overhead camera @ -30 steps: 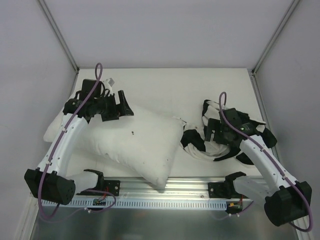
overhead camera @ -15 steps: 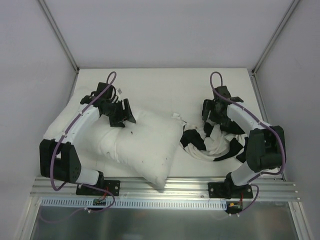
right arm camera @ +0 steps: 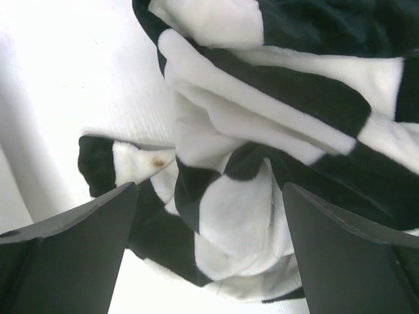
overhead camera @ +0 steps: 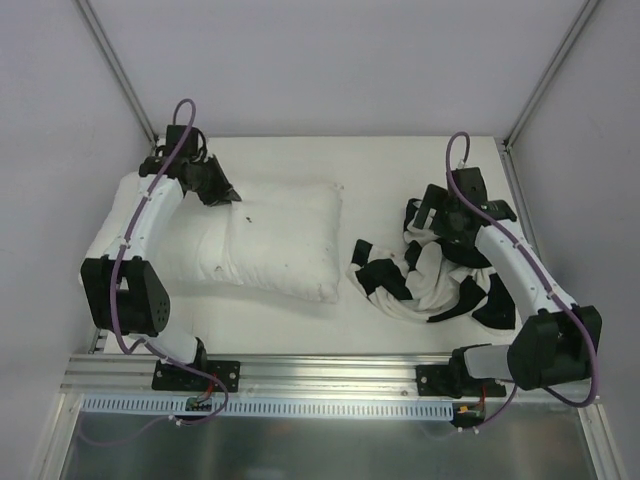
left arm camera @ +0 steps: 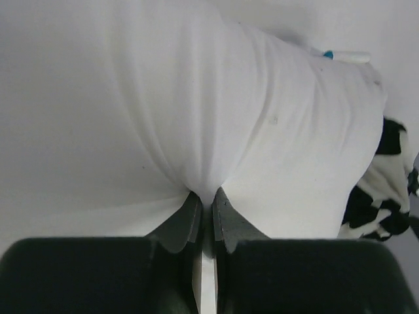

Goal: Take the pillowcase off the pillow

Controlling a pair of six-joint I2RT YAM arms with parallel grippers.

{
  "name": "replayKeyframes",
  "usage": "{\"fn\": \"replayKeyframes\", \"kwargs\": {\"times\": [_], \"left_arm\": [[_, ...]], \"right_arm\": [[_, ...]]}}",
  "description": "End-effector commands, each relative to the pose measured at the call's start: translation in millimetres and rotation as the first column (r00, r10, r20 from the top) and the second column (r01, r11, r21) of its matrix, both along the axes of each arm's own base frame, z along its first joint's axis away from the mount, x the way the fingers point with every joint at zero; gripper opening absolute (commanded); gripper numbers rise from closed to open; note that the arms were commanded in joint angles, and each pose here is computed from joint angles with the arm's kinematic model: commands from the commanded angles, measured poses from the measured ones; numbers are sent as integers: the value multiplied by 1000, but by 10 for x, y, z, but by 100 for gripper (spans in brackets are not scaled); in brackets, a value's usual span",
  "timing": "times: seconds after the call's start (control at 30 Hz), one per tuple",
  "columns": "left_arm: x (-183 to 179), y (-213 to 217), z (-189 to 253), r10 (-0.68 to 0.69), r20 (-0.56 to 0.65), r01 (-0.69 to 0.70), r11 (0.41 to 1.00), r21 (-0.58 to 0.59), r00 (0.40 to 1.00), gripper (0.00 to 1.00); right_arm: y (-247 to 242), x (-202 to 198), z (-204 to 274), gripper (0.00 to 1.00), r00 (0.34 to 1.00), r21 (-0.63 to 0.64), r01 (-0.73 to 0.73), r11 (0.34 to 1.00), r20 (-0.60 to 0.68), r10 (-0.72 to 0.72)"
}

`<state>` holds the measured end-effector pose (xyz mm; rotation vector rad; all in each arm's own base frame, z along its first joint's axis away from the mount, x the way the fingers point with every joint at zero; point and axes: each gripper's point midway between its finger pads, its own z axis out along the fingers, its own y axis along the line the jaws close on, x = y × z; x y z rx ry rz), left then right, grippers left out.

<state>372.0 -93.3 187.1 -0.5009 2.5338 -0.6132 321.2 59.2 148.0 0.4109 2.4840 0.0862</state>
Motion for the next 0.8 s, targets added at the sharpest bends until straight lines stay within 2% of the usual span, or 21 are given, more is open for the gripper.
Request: {"fn": "replayKeyframes", "kwargs": {"times": [0.0, 0.17, 0.2, 0.27, 0.3, 0.4, 0.43, 0.6, 0.77], "left_arm": [[381, 455, 286, 181, 103, -185, 982, 30, 978, 0], [496, 358, 434, 139, 126, -137, 990, -22, 982, 0], [495, 318, 434, 121, 125, -118, 992, -34, 985, 10], [458, 247, 426, 90, 118, -83, 995, -59, 989, 38], [411, 211, 453, 74, 121, -65, 995, -74, 990, 69], [315, 106, 540, 19, 154, -8, 998, -67, 988, 96], [260, 102, 647, 0, 190, 11, 998, -56, 982, 99], [-131, -117, 1020, -115, 317, 124, 992, -7, 941, 99], [-554, -236, 1110, -225, 389, 227, 973, 41, 893, 99]], "right_arm": [[-29, -108, 133, 100, 1000, 0, 1, 1000, 29, -1], [-29, -132, 343, 96, 999, -1, -13, 1000, 49, 13], [-26, -130, 388, 96, 998, 0, -15, 1000, 57, 15], [-53, -158, 521, 96, 996, -5, -13, 1000, 83, 14], [-64, -175, 570, 96, 995, -9, -13, 1000, 94, 14], [-126, -233, 766, 96, 989, -24, -2, 1000, 150, 5], [-150, -245, 828, 96, 986, -31, 3, 1000, 166, 2], [-325, -432, 1066, 96, 975, -87, 39, 995, 223, -19], [-402, -589, 1214, 96, 955, -91, 56, 994, 296, -27]]}}
